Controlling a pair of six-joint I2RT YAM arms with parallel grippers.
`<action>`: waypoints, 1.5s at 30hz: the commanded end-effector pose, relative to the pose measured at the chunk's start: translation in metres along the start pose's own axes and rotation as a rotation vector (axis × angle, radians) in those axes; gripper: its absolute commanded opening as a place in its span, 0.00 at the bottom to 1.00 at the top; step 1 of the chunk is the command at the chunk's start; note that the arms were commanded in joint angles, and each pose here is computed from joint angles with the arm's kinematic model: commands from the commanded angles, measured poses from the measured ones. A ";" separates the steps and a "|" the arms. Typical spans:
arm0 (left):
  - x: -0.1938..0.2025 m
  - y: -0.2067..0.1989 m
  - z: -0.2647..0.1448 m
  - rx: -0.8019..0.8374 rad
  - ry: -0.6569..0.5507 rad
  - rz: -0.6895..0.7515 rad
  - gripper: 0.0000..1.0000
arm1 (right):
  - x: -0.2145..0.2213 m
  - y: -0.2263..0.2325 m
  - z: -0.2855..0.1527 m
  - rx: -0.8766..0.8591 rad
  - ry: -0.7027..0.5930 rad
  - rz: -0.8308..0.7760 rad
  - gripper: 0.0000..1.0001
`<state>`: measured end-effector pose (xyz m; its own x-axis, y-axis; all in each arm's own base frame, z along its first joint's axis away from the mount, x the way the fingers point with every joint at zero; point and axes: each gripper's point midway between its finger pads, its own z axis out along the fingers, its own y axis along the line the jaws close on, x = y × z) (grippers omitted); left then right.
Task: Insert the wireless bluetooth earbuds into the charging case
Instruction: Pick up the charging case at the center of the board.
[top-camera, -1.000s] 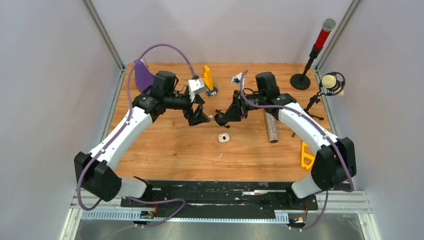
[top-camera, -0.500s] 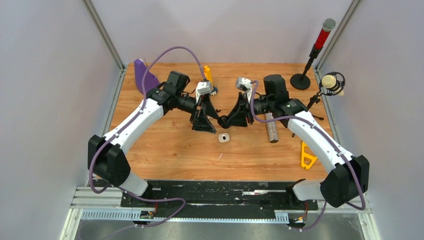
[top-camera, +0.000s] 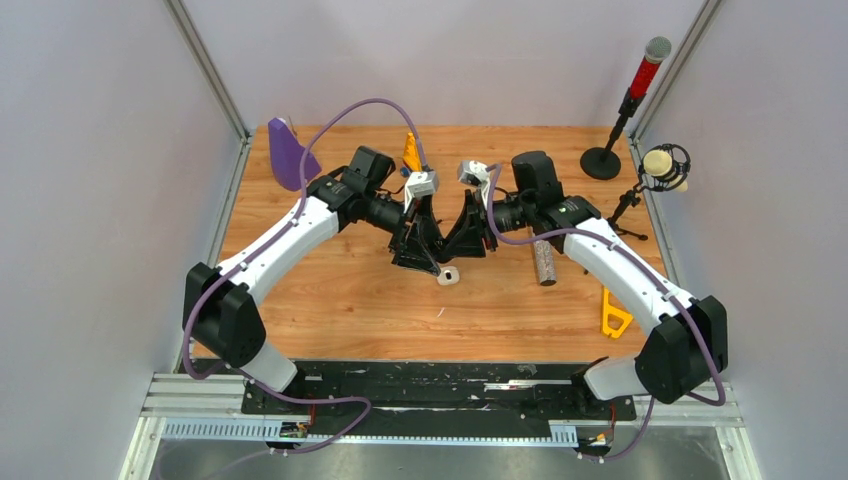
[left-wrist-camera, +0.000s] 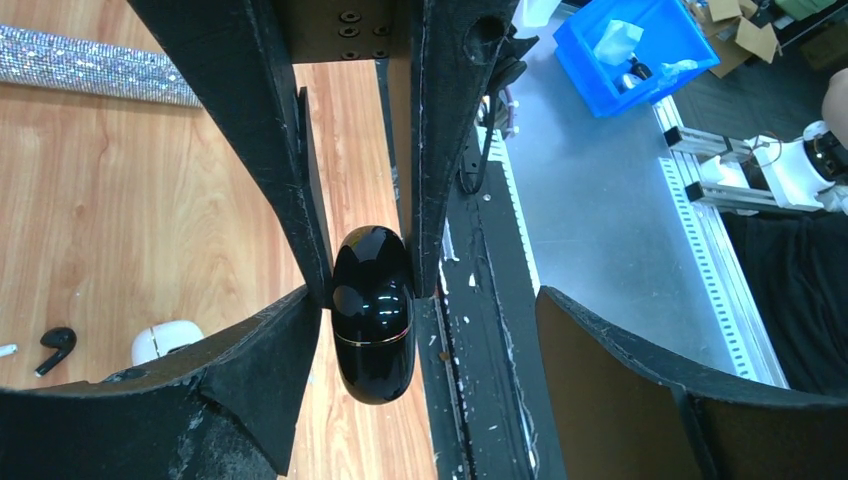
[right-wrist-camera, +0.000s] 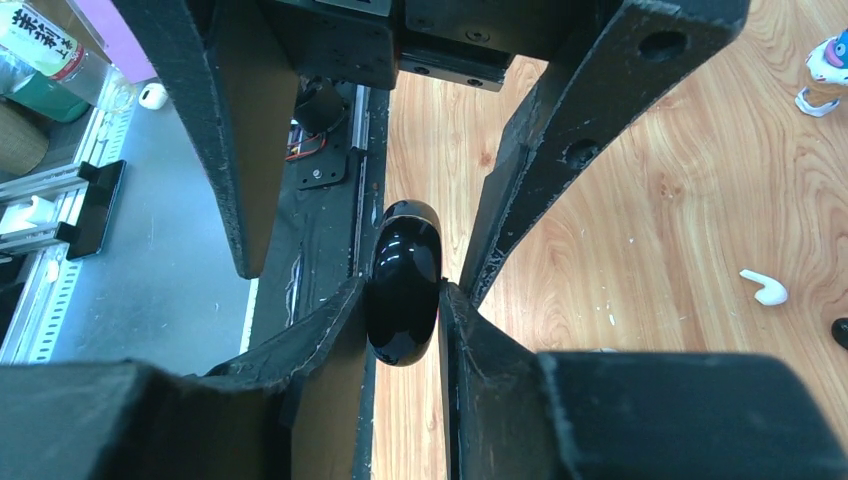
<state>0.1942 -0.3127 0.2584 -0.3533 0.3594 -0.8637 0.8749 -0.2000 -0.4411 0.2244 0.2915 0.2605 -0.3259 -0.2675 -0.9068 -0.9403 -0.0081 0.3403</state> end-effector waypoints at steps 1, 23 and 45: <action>-0.007 -0.008 -0.001 0.007 -0.008 0.048 0.88 | -0.029 0.007 -0.004 -0.012 -0.055 -0.108 0.16; -0.008 -0.001 -0.001 -0.032 -0.012 0.055 0.45 | -0.025 0.000 0.001 -0.010 -0.065 -0.073 0.15; 0.001 -0.004 -0.005 -0.068 0.010 0.110 0.17 | -0.025 -0.007 -0.007 0.030 -0.075 -0.072 0.58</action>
<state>0.2039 -0.3125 0.2451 -0.3309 0.3757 -0.8656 0.9037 -0.1378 -0.4053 0.2331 0.2934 0.2741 -0.3090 -0.2202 -0.9252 -0.9485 -0.0003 0.3169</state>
